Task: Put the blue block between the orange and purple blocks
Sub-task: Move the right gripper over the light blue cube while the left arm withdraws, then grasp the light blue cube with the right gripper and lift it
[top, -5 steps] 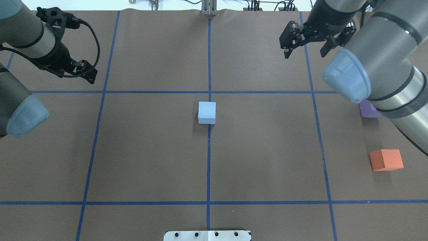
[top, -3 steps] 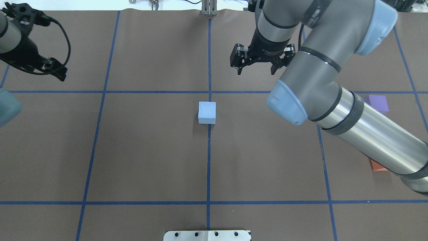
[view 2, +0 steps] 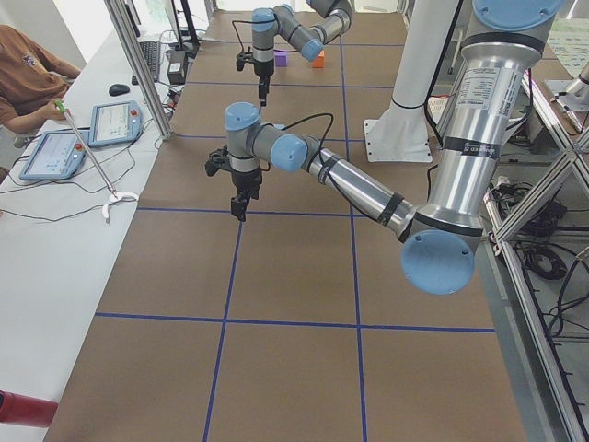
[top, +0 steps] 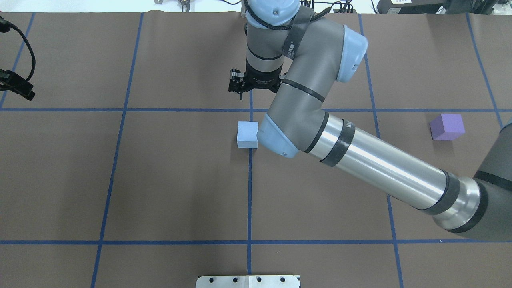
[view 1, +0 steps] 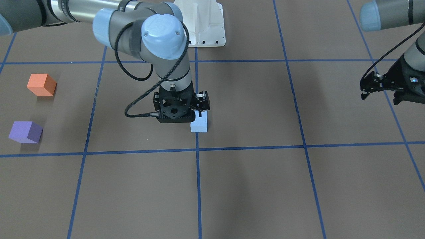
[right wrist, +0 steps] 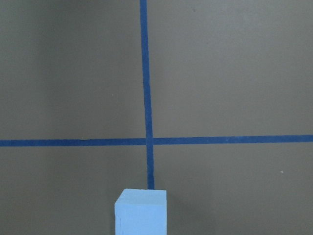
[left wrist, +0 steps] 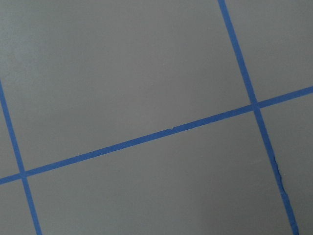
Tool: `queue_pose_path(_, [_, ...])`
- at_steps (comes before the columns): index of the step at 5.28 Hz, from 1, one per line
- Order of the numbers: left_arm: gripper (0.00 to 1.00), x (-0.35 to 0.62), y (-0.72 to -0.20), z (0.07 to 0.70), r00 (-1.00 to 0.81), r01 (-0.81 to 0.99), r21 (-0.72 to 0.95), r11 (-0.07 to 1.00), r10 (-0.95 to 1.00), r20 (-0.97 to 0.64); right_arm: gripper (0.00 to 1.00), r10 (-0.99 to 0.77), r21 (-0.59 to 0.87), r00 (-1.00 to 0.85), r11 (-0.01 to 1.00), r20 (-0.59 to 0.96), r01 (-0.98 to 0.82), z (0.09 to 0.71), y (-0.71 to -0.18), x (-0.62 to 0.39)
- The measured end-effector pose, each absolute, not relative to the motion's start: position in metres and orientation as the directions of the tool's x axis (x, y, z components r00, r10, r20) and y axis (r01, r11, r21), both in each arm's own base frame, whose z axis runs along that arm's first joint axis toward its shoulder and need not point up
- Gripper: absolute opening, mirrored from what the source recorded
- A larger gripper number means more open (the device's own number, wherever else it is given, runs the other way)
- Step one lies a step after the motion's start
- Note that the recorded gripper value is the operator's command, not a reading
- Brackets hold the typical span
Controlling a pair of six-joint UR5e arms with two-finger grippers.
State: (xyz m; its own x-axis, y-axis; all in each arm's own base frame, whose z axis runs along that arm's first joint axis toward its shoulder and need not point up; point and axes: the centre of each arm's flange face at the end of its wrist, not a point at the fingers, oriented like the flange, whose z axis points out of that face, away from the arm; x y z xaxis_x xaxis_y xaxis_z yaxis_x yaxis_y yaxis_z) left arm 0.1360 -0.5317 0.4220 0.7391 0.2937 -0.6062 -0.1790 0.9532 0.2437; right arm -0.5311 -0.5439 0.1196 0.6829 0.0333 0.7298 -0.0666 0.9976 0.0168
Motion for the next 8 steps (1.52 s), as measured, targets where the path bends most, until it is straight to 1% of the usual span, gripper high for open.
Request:
queue_pose_path(3, [1.00,0.134,-0.531,0.424,0.739,-0.181,0.244,0.953,0.296,-0.606,0.99,0.000,0.020,0.730,1.000,0.683,-0.018,0.156,-0.519,-0.603])
queue_pose_path(6, [1.00,0.134,-0.532,0.424,0.738,-0.181,0.244,0.953,0.296,-0.606,0.99,-0.026,0.042,0.735,0.999,0.678,-0.004,0.173,-0.512,-0.628])
queue_pose_path(8, [1.00,0.135,-0.531,0.426,0.740,-0.179,0.239,0.955,0.290,-0.607,0.99,-0.039,0.069,0.730,0.998,0.682,-0.011,0.174,-0.512,-0.637])
